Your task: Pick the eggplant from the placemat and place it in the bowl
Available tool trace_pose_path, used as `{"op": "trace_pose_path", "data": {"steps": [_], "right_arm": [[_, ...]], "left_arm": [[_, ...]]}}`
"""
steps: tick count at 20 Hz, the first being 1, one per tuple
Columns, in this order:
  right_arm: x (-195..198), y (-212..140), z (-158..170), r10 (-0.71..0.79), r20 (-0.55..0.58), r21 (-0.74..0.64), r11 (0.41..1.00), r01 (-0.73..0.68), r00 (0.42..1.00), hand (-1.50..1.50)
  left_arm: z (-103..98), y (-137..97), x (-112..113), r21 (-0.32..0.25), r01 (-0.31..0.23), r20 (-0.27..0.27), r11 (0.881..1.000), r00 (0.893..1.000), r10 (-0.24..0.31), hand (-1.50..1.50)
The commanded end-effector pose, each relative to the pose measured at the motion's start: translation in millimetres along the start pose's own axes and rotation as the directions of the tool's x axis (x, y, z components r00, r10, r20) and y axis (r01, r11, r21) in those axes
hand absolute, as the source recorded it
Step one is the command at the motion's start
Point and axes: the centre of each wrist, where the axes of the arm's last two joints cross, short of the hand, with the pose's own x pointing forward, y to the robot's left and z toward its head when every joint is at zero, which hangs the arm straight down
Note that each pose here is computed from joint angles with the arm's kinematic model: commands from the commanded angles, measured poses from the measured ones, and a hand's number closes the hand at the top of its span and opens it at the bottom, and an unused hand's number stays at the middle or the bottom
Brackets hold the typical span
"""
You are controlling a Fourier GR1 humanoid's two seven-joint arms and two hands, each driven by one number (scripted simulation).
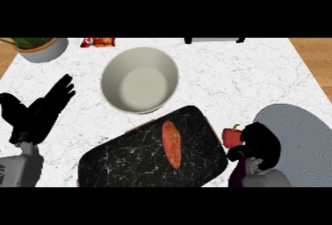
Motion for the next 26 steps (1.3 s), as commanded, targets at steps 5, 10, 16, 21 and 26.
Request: {"op": "trace_pose_path", "data": {"steps": [5, 10, 16, 21, 26], "right_arm": [[34.5, -9.7, 78.3, -0.098, -0.001, -0.149, 0.984, 0.097, 0.995, 1.5], [43.0, -14.9, 106.4, -0.049, 0.046, -0.239, 0.969, 0.059, 0.998, 1.5], [46.7, -25.5, 126.7, -0.03, 0.088, -0.323, 0.945, 0.057, 0.996, 1.5], [54.0, -48.6, 140.3, -0.118, 0.178, -0.372, 0.911, 0.178, 0.977, 1.5], [61.5, -68.9, 140.6, -0.174, 0.202, -0.417, 0.875, 0.245, 0.964, 1.5]], "left_arm": [[-2.2, -3.1, 6.1, -0.013, 0.013, 0.012, 1.0, 1.0, -0.013, 0.0], [-3.2, -6.9, 3.6, -0.03, 0.01, 0.001, 0.999, 1.0, -0.01, 0.0], [-5.6, -5.6, 12.3, -0.03, 0.028, 0.02, 0.999, 0.999, -0.028, 0.0], [-6.7, -11.7, 8.3, -0.055, 0.024, 0.01, 0.998, 1.0, -0.024, 0.0], [-8.1, -9.8, 11.6, -0.052, 0.013, 0.025, 0.999, 1.0, -0.011, 0.0]]}}
